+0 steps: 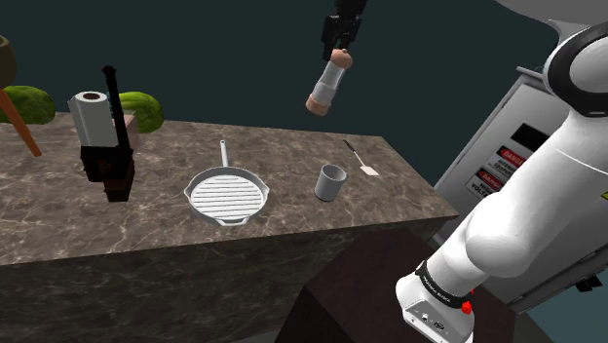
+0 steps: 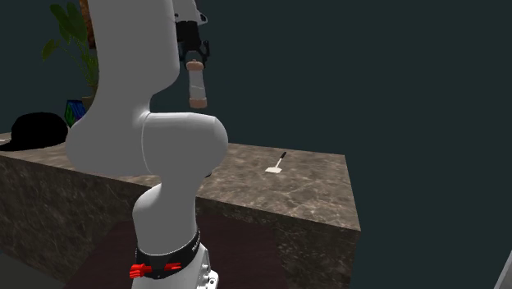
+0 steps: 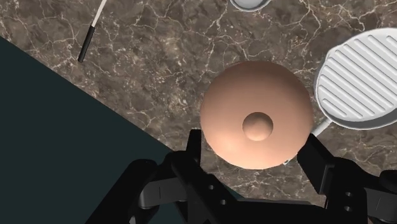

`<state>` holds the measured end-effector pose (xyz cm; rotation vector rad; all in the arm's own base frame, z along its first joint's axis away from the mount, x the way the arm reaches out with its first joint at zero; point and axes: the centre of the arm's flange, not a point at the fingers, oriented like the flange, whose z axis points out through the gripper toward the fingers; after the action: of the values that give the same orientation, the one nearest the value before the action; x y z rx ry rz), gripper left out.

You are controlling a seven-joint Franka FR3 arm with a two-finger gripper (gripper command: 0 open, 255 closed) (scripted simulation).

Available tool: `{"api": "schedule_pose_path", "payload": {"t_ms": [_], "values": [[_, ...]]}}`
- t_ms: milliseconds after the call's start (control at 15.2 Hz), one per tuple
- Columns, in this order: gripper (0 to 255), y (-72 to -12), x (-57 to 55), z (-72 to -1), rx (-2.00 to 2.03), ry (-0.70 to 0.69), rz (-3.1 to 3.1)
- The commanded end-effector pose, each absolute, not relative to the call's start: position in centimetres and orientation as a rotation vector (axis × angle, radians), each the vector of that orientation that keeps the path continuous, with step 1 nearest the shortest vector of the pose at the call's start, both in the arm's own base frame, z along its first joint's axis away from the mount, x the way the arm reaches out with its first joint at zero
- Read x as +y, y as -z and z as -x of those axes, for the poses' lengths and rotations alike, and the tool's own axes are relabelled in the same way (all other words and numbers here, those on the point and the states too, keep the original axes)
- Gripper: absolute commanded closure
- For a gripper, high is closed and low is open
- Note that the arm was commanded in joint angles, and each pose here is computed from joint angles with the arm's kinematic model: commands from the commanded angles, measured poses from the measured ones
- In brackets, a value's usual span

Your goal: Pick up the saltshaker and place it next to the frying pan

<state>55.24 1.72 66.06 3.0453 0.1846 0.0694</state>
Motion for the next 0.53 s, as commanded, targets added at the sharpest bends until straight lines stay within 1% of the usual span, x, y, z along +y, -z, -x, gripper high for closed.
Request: {"api": "schedule_pose_path", "payload": {"t_ms": [0, 198, 462], "values": [[255, -65.9, 3.6, -57.2, 0.183, -0.071, -3.046], [255, -65.9, 6.5, -60.0, 0.183, -0.071, -3.046], [255, -64.3, 6.9, -60.4, 0.183, -0.071, -3.046]]}}
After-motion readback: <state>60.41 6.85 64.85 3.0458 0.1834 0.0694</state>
